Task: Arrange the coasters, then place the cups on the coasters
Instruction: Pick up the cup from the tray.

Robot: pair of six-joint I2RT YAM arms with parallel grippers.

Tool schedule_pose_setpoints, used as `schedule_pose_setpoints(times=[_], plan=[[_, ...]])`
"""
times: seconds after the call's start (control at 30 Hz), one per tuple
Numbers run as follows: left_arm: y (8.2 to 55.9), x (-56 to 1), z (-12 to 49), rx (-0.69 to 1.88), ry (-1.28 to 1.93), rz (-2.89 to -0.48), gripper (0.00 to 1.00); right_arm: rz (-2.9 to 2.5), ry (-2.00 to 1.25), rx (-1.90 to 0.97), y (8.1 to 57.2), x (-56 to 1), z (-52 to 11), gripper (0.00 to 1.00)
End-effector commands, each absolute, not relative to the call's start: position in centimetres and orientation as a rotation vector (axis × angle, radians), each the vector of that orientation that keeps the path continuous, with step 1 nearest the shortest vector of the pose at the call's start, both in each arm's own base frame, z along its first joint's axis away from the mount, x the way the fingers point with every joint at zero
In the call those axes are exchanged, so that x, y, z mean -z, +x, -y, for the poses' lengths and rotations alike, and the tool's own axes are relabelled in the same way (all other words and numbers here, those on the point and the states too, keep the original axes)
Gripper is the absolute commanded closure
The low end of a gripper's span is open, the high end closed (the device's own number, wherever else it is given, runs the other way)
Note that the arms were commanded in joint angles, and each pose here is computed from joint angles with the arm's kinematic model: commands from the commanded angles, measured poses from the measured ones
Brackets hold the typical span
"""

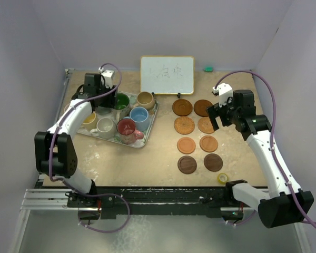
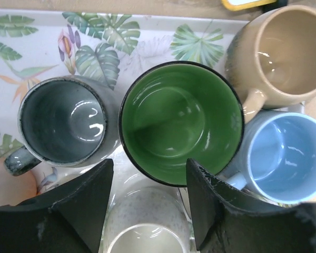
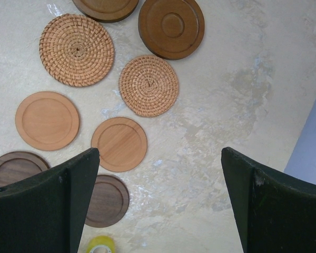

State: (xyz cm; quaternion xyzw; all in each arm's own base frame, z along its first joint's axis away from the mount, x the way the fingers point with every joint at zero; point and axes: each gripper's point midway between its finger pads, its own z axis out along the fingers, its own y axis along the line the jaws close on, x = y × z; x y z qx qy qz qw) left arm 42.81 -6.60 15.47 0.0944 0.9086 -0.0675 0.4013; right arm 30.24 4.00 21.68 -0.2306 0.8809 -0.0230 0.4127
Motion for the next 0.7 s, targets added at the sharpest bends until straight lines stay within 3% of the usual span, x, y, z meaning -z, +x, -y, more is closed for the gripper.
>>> schedule_pose_setpoints(times=[0.0, 0.47, 0.67], plan=[[44.1, -16.3, 6.3, 0.15, 0.169, -2.301, 0.47, -2.174, -0.596, 0.044, 30.6, -22.5, -4.4, 0.0], [45.0, -13.7, 7.3, 0.202, 0.12, -2.4, 0.61, -2.171, -0.625, -0.001, 30.3, -22.4, -5.1, 0.0], [45.4, -12.4, 7.6, 0.197, 0.096, -2.449, 0.62, -2.18, -0.634, -0.02, 30.2, -22.2, -5.3, 0.0]])
